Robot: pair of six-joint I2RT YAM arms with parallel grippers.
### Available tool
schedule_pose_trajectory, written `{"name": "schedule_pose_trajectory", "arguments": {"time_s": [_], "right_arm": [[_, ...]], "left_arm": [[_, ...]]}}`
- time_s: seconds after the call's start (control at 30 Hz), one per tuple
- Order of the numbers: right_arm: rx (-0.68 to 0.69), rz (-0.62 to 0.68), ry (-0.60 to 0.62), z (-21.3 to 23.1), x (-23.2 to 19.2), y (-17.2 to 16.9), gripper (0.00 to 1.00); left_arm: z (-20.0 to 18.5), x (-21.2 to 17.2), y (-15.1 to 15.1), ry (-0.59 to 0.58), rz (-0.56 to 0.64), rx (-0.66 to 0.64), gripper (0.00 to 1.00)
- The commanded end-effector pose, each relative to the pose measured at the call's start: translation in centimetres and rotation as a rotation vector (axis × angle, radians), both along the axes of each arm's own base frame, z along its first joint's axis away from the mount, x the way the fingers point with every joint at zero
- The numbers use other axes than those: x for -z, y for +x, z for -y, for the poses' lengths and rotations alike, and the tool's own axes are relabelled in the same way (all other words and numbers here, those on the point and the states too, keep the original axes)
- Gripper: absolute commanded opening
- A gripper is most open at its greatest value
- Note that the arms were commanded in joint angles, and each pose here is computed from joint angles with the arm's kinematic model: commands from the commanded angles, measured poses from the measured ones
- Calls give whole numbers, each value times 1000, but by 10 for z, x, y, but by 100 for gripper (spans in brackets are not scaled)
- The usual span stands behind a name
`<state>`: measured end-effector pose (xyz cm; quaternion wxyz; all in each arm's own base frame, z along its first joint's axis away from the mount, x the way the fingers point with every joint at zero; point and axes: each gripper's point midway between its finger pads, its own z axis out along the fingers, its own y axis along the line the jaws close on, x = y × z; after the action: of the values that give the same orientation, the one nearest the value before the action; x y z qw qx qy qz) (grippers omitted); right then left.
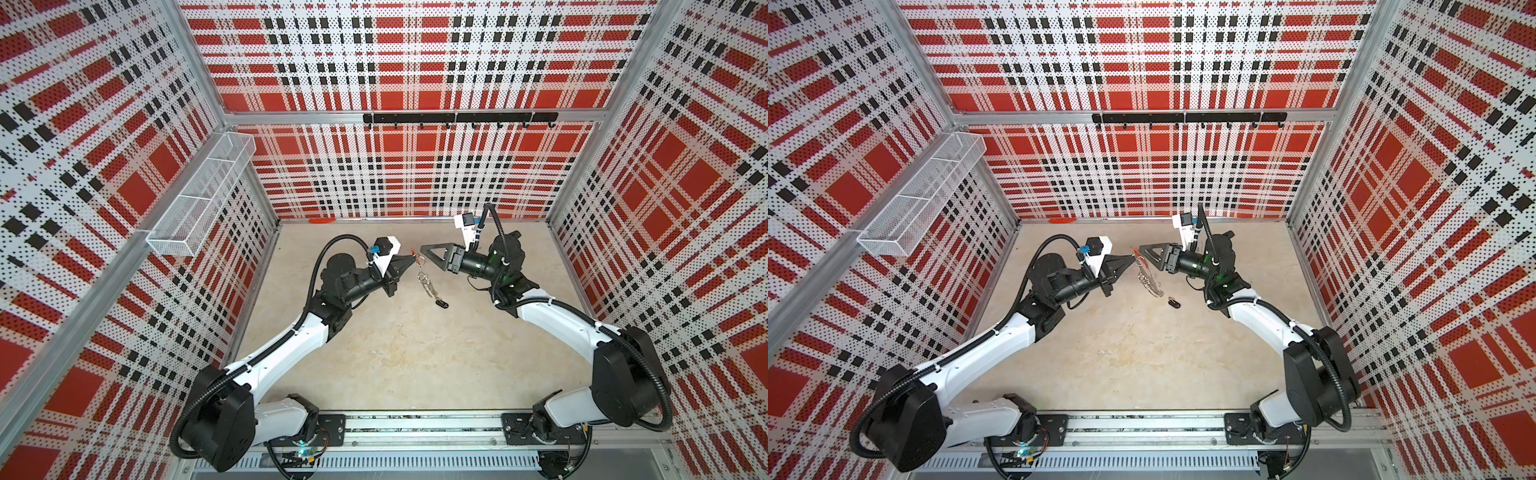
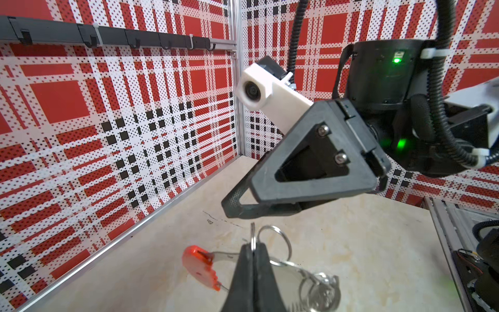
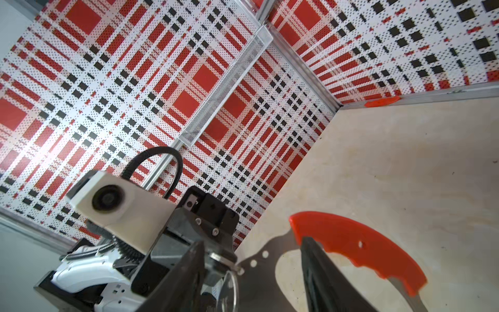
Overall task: Put the keys on the keyring
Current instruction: 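Grasp the keyring plate's rim with the right gripper beside the left gripper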
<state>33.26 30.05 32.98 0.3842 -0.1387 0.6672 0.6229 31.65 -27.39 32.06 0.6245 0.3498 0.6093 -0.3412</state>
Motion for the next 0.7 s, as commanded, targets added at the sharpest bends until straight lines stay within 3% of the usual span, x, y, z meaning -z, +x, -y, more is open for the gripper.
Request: {"name": "schedule_pose_trajectory", "arguments": {"time_s": [0.0,0.47,0.67], "right_arm": [[-82,69,83,-6,-25,-26,61],[-144,181,52,-3,-41,-65,61],[-18,163,-80,4,-17,-43,59]], "left_arm": [[-3,-27,5,-65,65,-24,0],[6,-1,40,-53,2,-71,0],[9,4,41,-60,-26,-60,0]]}}
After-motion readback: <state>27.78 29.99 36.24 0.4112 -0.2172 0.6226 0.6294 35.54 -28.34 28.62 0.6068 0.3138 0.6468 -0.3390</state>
